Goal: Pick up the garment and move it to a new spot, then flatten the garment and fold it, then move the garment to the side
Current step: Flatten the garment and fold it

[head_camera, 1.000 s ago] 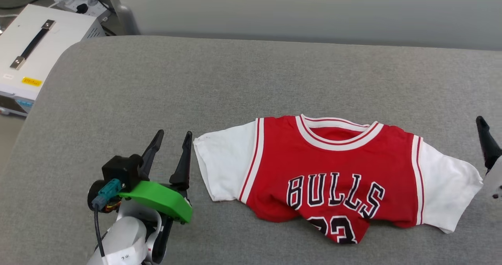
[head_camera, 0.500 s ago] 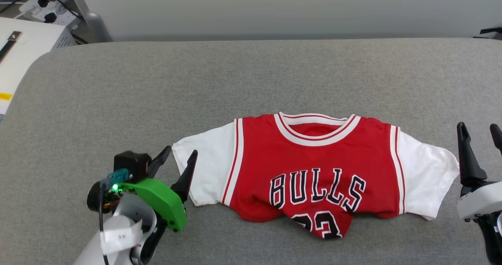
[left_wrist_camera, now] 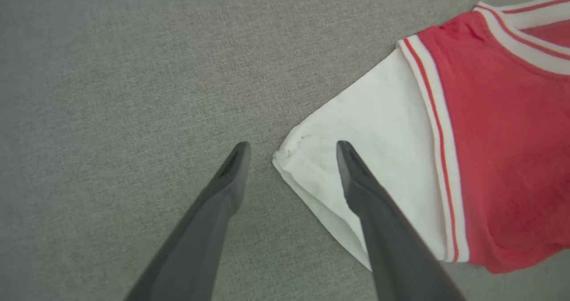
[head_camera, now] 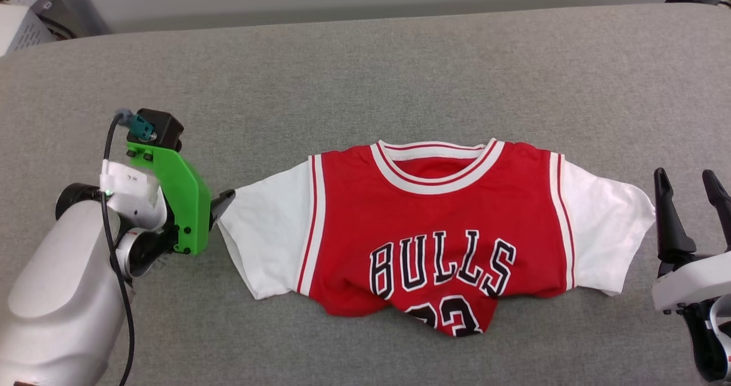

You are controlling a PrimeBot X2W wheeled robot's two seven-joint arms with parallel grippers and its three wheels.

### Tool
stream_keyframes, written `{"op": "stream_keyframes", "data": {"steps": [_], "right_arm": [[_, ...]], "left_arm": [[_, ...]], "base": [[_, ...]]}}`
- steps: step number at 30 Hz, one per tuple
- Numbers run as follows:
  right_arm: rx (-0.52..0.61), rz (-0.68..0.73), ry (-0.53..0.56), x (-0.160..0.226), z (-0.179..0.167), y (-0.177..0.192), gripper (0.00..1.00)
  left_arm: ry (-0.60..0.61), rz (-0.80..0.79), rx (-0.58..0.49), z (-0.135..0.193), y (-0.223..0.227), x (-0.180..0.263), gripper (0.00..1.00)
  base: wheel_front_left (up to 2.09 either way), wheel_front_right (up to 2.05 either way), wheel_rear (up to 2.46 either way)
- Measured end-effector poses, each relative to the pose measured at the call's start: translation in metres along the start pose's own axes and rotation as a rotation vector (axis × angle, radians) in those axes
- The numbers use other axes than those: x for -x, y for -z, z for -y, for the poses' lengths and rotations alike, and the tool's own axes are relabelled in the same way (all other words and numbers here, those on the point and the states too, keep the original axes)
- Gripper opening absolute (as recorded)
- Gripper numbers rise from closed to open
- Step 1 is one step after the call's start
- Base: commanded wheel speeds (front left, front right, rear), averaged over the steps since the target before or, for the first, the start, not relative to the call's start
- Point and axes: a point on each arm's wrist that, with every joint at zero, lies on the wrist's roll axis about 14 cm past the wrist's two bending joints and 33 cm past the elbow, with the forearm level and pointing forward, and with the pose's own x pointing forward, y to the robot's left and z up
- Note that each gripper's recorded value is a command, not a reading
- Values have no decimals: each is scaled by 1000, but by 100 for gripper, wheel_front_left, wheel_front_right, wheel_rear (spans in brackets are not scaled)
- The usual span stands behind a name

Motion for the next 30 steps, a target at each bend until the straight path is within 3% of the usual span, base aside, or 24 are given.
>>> {"op": "stream_keyframes", "data": {"steps": [8,18,20,30], "right_arm": [[-3,-36,29,-2,8,16,100],[2,-68,51,-3,15,27,100],[3,-70,50,-4,15,28,100],[19,-103,24,-5,10,28,100]], "left_arm": [[11,-215,-18,-4,35,-26,100],[16,-239,-4,-7,44,-43,100],[29,-238,15,-5,44,-44,0],[38,-92,71,-1,28,-34,0]], "base": [[0,0,0],[0,0,0],[0,0,0],[0,0,0]]}}
